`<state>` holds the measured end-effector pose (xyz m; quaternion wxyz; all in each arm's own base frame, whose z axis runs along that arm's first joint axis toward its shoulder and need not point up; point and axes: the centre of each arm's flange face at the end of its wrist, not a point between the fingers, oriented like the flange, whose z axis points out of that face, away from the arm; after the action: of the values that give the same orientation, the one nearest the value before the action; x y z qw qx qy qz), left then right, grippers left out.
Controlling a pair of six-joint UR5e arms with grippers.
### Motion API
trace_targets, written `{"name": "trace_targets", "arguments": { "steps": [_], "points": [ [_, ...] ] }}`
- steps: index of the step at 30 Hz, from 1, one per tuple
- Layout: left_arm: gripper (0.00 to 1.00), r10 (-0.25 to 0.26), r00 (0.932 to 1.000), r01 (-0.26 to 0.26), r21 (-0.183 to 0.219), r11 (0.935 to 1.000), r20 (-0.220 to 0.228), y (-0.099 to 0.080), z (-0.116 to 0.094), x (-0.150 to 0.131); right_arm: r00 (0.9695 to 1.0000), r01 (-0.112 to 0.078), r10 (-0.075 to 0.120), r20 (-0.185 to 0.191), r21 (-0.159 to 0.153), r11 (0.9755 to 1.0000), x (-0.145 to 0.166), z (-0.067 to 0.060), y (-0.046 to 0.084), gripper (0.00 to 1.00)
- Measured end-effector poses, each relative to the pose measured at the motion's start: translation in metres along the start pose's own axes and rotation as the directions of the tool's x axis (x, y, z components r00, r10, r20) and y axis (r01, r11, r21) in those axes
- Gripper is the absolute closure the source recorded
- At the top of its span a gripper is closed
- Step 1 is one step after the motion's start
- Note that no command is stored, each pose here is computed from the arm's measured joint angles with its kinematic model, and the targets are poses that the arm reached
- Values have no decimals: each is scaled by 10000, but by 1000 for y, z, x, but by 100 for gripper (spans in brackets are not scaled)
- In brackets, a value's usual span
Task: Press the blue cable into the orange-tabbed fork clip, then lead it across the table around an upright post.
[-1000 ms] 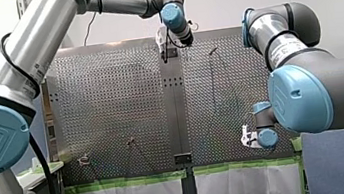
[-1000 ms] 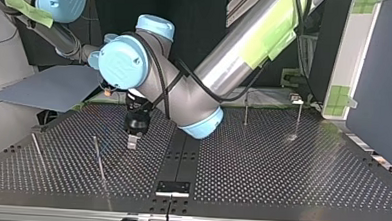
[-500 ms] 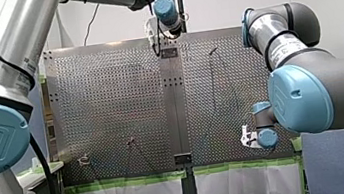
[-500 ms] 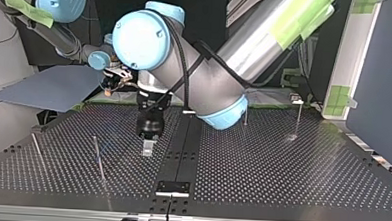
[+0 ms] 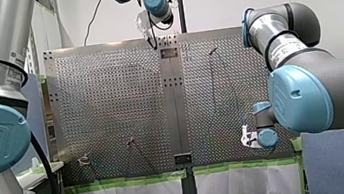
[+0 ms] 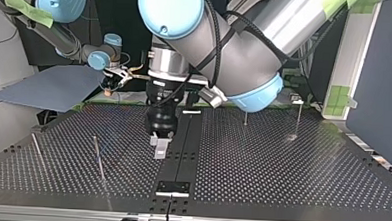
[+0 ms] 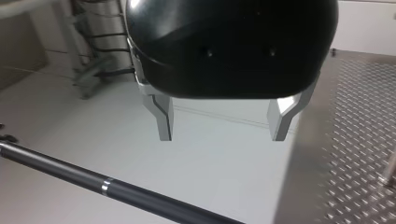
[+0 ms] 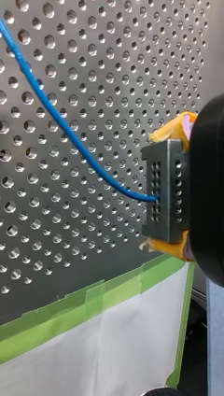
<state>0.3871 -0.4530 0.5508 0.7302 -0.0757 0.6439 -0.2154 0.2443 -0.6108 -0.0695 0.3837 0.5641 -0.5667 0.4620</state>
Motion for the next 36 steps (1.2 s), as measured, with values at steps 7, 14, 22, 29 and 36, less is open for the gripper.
{"name": "trace_targets", "arguments": {
  "steps": [7,14,22,29,36],
  "points": [
    [1,-848,9951,838,218,9962,509,6,-14,-19,10000,2,-2,12,8,10000,0,0,0,100],
    [1,-1406,9854,1380,339,9899,959,16,-25,-30,10000,4,-4,14,14,10000,0,0,-1,100],
    [1,-1869,9761,1857,204,9824,1113,33,-23,-9,10000,11,-11,13,33,10000,-1,-1,-2,100],
    [1,-1964,9728,1978,4,9802,1228,48,-24,14,10000,13,-13,18,41,10000,-1,-1,-3,100],
    [1,-1894,9745,1911,-25,9816,1207,57,-30,39,10000,15,-15,19,52,10000,-1,-1,-3,100]
  ]
}}
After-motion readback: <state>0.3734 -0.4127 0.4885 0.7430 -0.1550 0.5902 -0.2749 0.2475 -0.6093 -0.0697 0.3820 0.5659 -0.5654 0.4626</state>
